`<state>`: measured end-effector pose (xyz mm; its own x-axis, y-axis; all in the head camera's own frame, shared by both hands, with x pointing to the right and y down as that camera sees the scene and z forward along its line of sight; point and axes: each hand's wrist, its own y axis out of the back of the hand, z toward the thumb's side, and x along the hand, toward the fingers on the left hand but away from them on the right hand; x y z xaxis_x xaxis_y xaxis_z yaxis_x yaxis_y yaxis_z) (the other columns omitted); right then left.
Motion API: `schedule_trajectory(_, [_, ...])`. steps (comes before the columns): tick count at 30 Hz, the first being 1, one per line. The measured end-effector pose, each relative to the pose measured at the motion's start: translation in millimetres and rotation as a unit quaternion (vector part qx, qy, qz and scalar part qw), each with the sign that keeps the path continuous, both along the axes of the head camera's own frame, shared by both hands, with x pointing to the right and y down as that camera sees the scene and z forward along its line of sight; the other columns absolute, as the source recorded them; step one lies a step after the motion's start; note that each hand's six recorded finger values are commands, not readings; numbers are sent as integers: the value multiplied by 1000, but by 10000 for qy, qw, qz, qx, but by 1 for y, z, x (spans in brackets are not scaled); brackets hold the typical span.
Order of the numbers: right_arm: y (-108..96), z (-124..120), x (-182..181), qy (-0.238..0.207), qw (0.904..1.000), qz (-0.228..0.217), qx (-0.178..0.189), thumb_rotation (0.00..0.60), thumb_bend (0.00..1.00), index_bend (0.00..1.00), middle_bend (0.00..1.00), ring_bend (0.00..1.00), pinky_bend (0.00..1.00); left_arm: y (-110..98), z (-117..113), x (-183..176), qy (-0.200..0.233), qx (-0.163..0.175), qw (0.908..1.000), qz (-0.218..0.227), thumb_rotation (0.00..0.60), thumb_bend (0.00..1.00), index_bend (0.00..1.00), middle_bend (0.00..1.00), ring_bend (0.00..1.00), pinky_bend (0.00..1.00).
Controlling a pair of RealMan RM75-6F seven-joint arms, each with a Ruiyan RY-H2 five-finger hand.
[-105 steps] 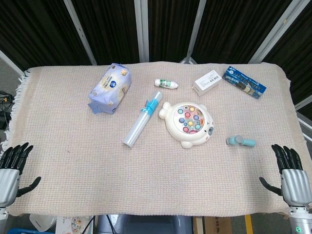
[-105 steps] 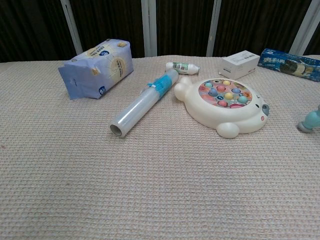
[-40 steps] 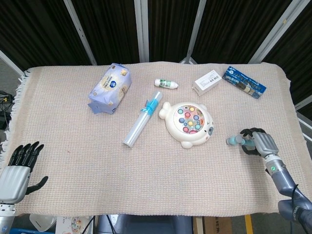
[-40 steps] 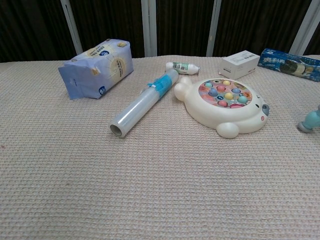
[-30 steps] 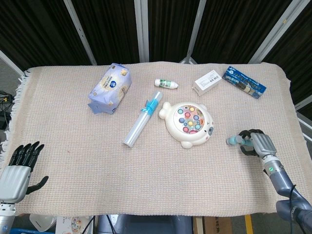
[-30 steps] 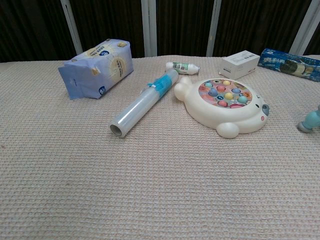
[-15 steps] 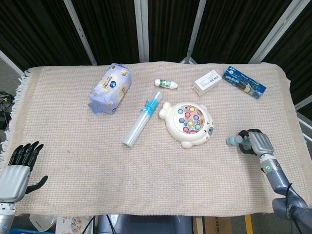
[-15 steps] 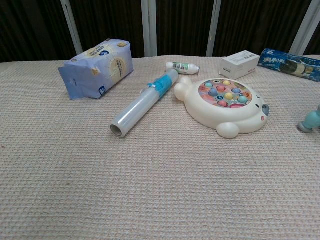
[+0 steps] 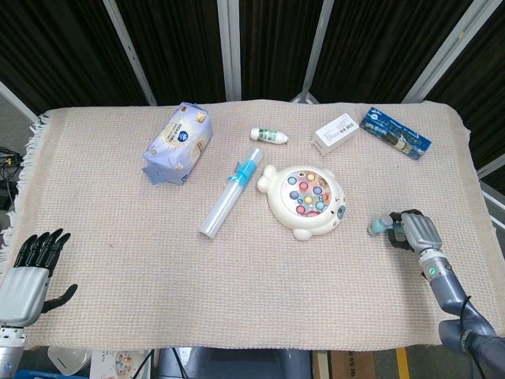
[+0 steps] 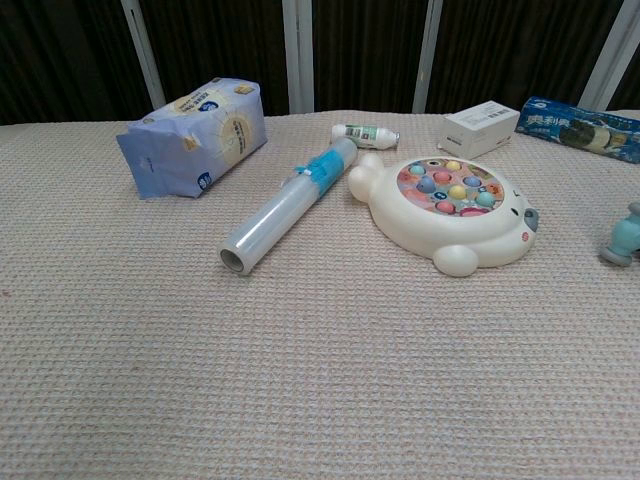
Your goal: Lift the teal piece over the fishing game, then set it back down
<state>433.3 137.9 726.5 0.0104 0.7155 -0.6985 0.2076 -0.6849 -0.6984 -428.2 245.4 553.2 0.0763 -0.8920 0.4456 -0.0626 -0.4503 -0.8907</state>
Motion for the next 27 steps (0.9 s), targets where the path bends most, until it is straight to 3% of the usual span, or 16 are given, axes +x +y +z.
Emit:
schedule_trajectory(8, [0,-1,-1,-54,9999,-5,91,600,629,659,577,368,204,-1,0,0,-8,-6,10000,1,600,223,0,0,0,0])
schedule_trajectory(16, [-2,-5,-4,-216,9993,51,299,600,695,788,674,452,246,-1,1,1,-6,-19,10000,4,600,223,0,0,0,0])
schedule_trajectory(27, [-19,-42,-25,-751,9880,-31,1346,600,807,960,798,572,336,-1,1,2,17,0,10000,35,600,223,0,0,0,0])
